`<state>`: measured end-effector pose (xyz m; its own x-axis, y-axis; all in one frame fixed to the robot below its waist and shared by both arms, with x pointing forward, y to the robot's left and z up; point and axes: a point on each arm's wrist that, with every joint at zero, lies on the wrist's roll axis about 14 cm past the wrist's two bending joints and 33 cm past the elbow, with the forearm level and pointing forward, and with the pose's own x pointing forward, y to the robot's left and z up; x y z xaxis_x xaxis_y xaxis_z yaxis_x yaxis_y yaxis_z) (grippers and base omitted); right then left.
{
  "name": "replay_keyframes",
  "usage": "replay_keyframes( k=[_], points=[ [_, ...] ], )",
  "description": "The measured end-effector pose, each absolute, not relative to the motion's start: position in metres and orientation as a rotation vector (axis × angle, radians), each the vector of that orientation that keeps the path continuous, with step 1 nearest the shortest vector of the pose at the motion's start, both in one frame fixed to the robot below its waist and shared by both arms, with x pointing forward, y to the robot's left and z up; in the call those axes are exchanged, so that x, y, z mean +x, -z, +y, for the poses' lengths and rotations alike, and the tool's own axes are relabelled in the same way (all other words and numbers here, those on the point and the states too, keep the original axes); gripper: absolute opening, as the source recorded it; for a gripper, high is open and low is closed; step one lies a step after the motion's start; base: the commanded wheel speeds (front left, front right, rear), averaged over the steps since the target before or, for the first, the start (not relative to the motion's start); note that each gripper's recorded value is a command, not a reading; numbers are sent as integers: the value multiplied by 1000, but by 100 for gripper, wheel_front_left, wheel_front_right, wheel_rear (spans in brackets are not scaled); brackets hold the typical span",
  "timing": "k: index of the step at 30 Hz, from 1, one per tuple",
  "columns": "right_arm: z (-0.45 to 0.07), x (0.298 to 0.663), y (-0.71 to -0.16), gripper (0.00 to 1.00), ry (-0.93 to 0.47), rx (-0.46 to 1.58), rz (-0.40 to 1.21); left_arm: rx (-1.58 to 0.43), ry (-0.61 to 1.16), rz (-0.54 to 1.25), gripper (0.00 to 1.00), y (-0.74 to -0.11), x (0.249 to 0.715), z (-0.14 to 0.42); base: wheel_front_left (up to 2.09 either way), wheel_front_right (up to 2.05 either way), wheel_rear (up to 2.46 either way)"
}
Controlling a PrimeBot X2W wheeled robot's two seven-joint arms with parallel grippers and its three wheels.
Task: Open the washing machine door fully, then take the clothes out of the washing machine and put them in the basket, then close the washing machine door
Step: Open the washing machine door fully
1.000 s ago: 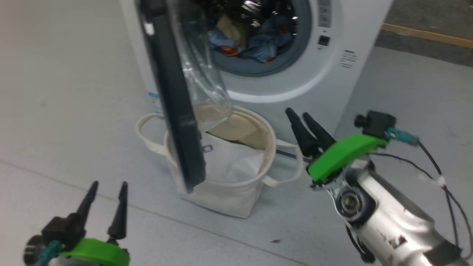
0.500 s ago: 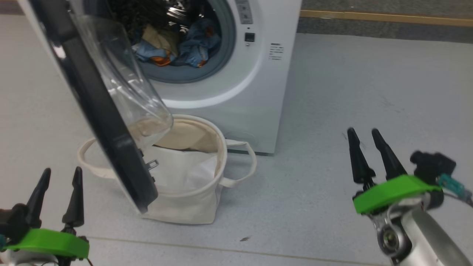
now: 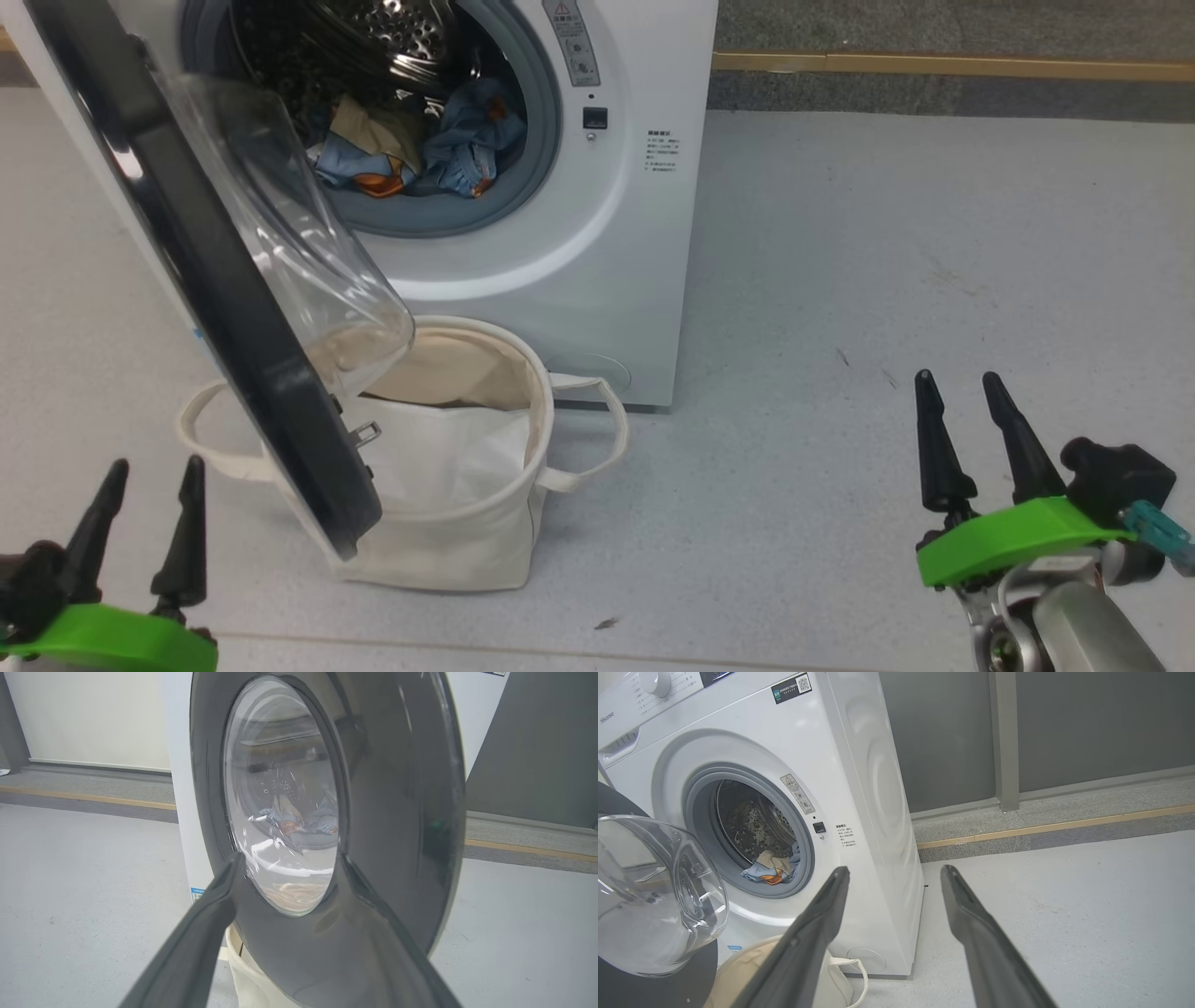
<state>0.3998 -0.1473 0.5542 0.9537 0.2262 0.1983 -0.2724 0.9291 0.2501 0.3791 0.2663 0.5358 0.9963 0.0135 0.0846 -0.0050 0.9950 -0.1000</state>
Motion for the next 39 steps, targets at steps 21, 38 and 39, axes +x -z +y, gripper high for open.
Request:
replay_keyframes(
  k=[21, 38, 39],
  points=[
    [-169, 380, -530, 100, -154, 252, -125, -133, 24, -45, 100, -525, 372, 262, 0, 0, 0],
    [-163, 383, -526, 100, -169, 240, -108, -146, 14, -40, 100, -526, 379, 267, 0, 0, 0],
    [-162, 383, -525, 100, -171, 240, -107, -152, 11, -38, 100, -525, 379, 268, 0, 0, 0]
  ],
)
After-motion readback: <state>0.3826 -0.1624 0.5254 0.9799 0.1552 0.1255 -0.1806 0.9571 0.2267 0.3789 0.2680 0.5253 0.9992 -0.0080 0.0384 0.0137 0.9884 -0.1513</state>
